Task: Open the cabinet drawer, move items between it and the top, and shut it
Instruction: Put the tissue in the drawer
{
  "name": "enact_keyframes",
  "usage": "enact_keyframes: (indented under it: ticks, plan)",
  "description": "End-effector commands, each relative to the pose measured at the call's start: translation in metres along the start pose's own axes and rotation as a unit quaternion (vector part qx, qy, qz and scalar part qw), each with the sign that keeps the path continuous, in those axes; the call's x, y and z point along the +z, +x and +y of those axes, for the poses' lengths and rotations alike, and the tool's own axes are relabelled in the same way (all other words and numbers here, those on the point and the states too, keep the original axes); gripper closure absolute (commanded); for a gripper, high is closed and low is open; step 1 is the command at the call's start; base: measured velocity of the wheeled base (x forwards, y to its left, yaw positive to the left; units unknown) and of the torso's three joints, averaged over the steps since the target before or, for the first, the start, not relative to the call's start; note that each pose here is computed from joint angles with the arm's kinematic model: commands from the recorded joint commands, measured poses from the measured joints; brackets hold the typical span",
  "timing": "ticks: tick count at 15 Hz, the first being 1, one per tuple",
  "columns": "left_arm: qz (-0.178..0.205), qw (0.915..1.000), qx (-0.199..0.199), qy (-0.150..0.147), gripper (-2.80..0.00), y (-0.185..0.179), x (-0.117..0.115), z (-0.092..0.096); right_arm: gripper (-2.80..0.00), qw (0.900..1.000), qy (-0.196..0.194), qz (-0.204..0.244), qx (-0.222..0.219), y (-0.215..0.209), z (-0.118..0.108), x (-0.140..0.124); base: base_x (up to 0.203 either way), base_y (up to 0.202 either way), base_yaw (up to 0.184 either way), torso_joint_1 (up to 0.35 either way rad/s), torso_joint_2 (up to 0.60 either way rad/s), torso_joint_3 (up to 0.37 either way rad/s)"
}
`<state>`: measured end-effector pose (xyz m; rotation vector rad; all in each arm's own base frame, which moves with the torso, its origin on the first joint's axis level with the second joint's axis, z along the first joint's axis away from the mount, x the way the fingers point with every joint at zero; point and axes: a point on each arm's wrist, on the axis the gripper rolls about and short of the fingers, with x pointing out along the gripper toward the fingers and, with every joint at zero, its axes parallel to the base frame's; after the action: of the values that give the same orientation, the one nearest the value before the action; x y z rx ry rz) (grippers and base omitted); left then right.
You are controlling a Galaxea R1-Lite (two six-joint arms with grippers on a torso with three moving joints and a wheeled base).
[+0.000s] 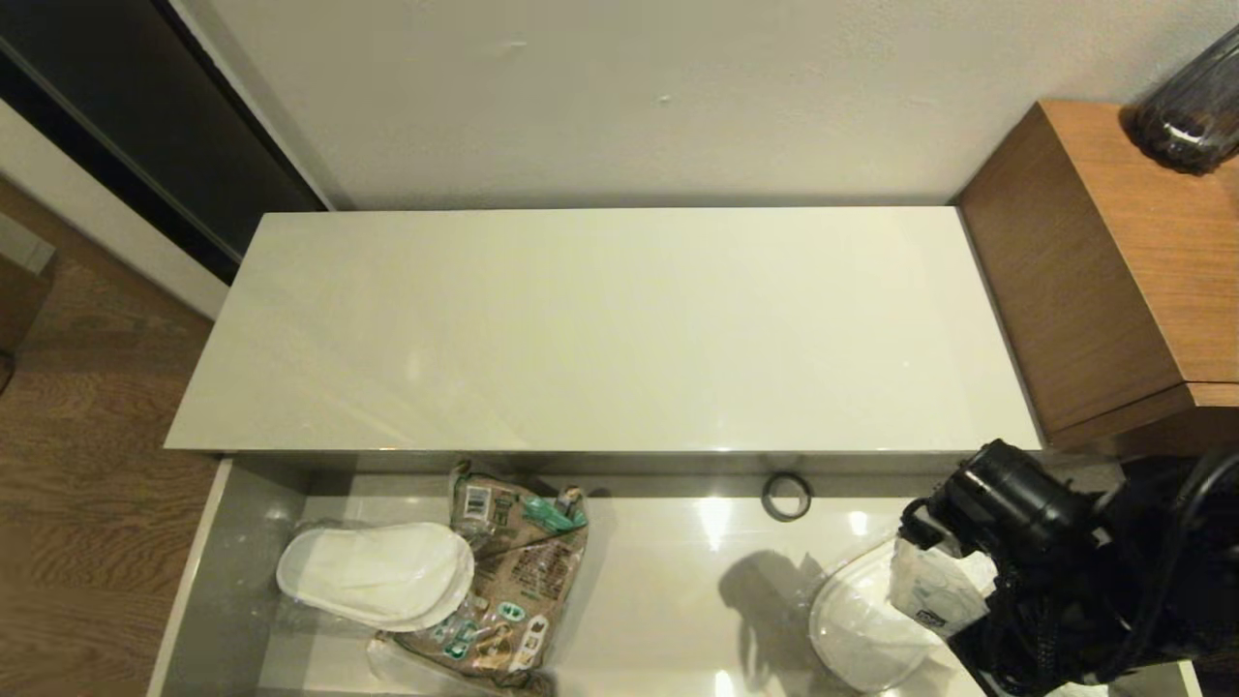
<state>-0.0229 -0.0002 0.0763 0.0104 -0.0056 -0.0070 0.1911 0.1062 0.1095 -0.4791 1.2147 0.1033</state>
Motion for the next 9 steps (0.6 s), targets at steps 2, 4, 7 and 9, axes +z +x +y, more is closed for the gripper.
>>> enact_keyframes:
  ticks: [2,4,7,9]
  plan:
    - [0.000,1.0000,0.000,0.000,0.00,0.000,0.000,0.000,0.00,0.999,0.019,0.020,-0.021,0.042,0.024,0.015,0.000,0.000,0.000,0.000,0.00,0.000]
    - [0.000,1.0000,0.000,0.000,0.00,0.000,0.000,0.000,0.00,0.999,0.029,0.003,-0.022,0.049,0.032,0.020,0.000,0.000,0.000,0.000,0.00,0.000]
    - [0.000,1.0000,0.000,0.000,0.00,0.000,0.000,0.000,0.00,0.997,0.055,-0.028,-0.056,0.061,0.040,0.029,0.000,0.000,0.000,0.000,0.00,0.000]
    - [0.000,1.0000,0.000,0.000,0.00,0.000,0.000,0.000,0.00,0.993,0.081,-0.048,-0.072,0.066,0.045,0.032,0.000,0.000,0.000,0.000,0.00,0.000]
